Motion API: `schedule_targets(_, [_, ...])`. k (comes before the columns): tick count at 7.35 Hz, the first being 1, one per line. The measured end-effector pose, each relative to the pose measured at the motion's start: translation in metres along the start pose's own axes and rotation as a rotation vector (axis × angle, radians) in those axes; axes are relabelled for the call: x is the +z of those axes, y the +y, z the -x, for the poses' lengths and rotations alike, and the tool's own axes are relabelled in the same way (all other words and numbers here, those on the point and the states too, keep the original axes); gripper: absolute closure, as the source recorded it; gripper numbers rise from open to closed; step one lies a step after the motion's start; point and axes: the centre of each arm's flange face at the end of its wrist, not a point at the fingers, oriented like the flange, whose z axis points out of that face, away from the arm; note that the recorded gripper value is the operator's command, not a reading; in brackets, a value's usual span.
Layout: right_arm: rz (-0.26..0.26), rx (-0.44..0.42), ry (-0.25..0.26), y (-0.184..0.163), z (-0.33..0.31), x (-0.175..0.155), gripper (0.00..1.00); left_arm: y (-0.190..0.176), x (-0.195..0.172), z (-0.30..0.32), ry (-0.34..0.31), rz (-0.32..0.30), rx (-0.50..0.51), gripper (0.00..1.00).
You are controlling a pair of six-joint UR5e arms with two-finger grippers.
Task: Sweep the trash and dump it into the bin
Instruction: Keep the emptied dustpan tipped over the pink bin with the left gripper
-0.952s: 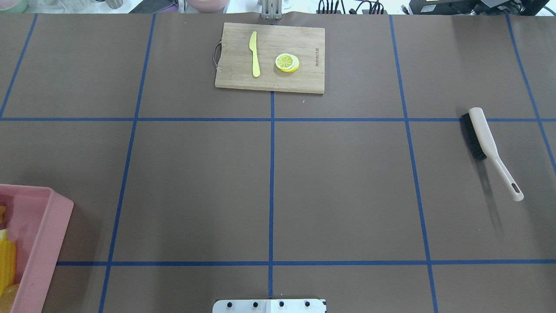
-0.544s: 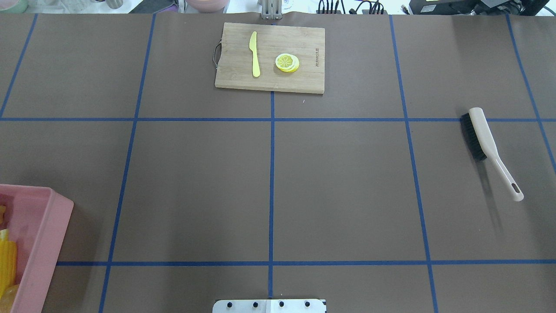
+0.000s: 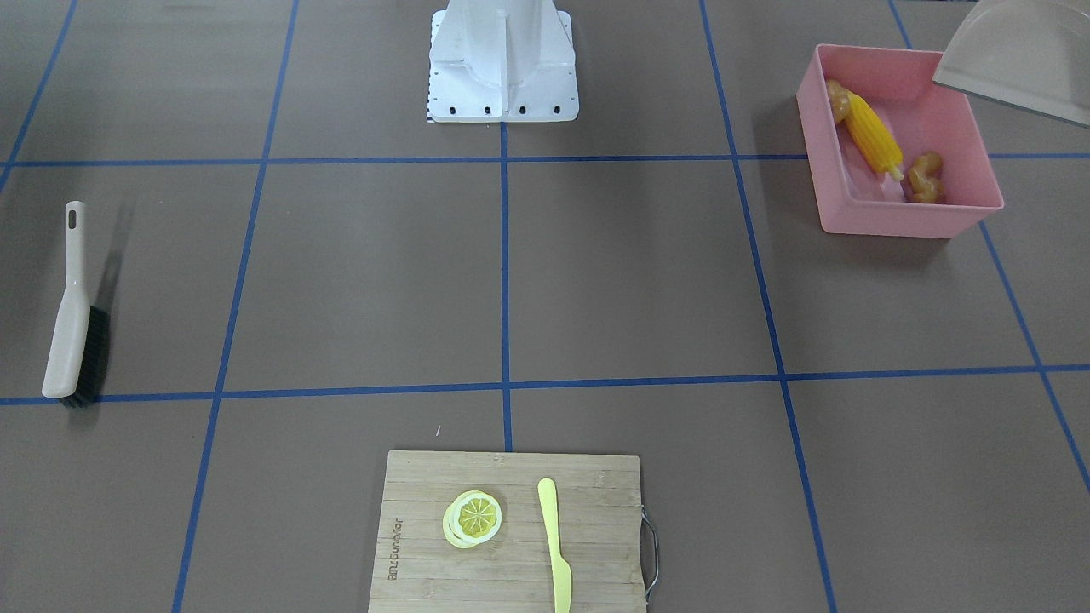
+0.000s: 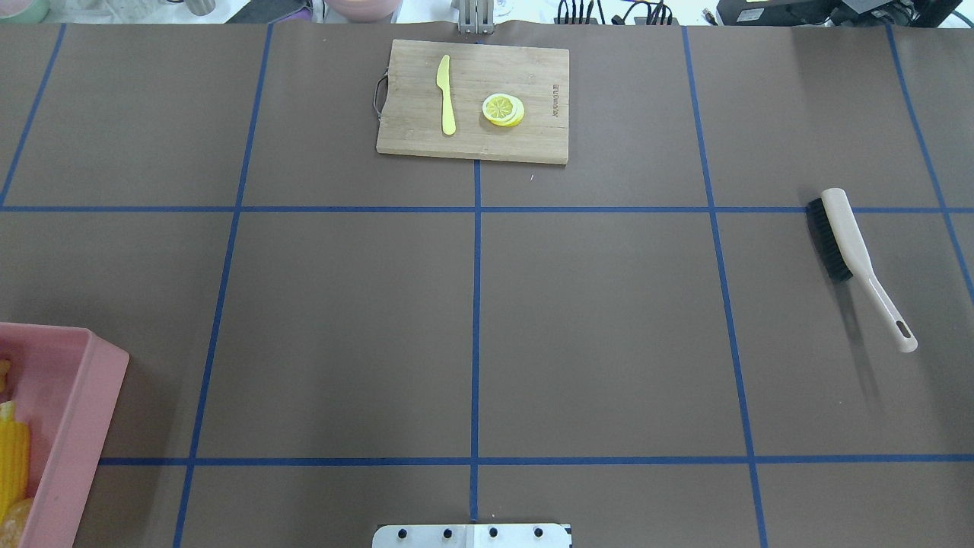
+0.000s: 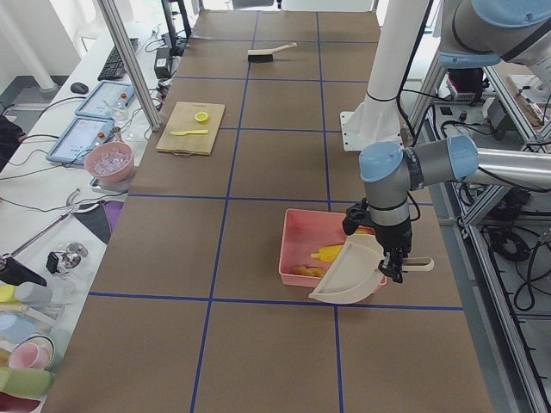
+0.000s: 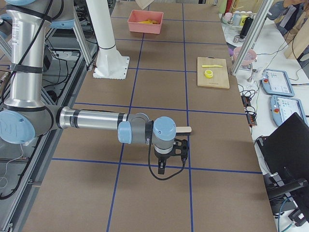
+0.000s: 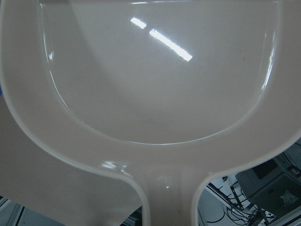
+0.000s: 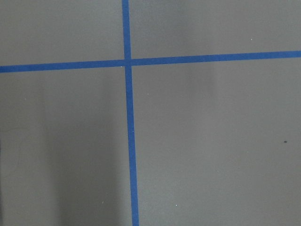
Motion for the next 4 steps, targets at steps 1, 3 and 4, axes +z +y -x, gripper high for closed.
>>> schedule_targets(1, [0.002,0.001,0.000,0.000,-0.001,0.001,0.00,-0.011,-0.011,0.009,-0.039,-0.047,-0.050,1.00])
schedule_targets(3, [0.003,0.003,0.001,0.000,-0.001,0.002,0.00,-0.045,-0.036,0.036,-0.098,-0.163,-0.082,1.00])
schedule_targets(4, [0.004,0.003,0.001,0.000,-0.001,0.002,0.00,-0.072,-0.050,0.054,-0.111,-0.233,-0.075,1.00])
